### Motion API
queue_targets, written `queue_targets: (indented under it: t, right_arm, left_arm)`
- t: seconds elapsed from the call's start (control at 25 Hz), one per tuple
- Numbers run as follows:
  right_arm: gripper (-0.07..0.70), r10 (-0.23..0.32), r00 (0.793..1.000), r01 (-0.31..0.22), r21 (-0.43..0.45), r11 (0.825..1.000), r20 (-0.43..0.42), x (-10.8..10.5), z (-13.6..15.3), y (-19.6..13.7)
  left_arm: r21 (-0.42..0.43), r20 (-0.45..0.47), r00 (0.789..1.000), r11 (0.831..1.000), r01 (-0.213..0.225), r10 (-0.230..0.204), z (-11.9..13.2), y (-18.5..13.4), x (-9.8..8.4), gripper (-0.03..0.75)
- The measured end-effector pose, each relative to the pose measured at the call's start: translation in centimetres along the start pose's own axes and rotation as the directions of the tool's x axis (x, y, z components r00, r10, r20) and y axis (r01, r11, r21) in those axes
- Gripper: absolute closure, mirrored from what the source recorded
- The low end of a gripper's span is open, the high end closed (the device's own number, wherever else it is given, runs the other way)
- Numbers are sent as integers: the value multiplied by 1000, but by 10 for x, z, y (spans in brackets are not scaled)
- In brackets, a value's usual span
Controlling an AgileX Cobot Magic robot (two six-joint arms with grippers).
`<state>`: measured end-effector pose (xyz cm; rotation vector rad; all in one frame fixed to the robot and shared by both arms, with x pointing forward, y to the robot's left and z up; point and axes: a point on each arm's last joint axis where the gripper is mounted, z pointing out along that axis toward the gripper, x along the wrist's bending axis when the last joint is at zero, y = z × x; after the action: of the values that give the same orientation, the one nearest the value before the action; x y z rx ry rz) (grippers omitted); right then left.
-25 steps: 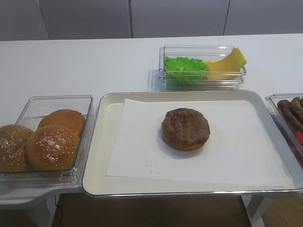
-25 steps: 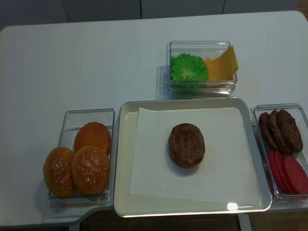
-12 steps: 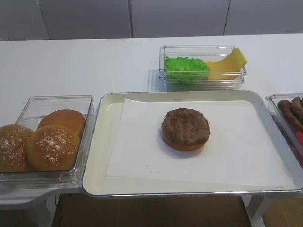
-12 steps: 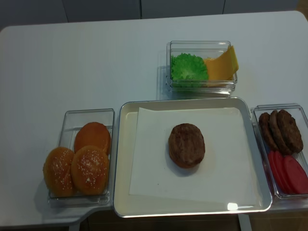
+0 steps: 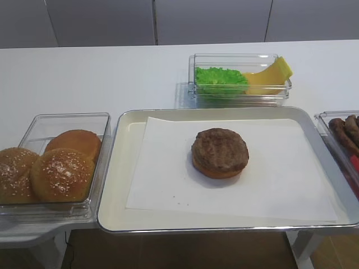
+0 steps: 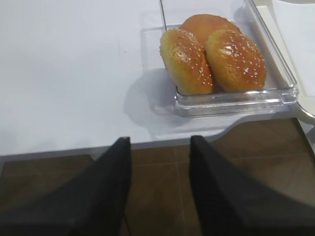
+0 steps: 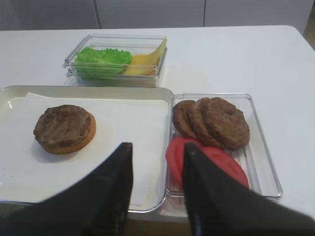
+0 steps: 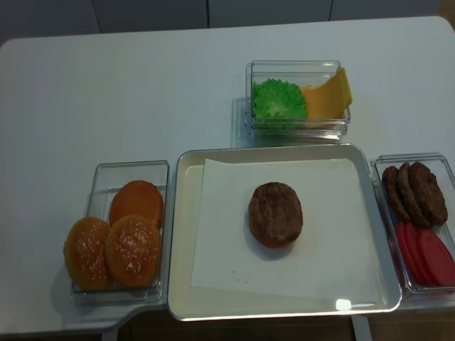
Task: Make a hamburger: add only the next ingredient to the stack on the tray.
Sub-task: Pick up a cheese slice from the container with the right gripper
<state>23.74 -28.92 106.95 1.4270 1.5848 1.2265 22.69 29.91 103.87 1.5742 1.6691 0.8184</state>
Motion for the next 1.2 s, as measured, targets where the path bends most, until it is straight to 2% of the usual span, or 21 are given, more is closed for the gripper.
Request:
queue_targets:
  t: [0.28, 0.52, 0.68, 0.84, 1.2]
  right_arm:
    - [364, 23, 1000, -23, 85, 996, 7, 0, 25, 33]
    - [358, 40, 999, -42, 122, 992, 19, -1, 60, 69]
    - [296, 47, 998, -51, 166, 985, 29, -3, 86, 90]
    - [244, 62, 997, -69, 256, 964, 38, -5, 120, 101]
    - [239, 111, 993, -122, 405, 906, 51, -10, 202, 121]
  left_arm:
    - [0, 0, 1000, 1000, 0, 0, 0, 0, 0, 417]
    - [0, 0, 1000, 1000, 0, 0, 0, 0, 0, 417]
    - [0, 0, 1000, 1000, 0, 0, 0, 0, 0, 417]
    - [0, 0, 1000, 1000, 0, 0, 0, 0, 0, 417]
    - [0, 0, 1000, 1000, 0, 0, 0, 0, 0, 417]
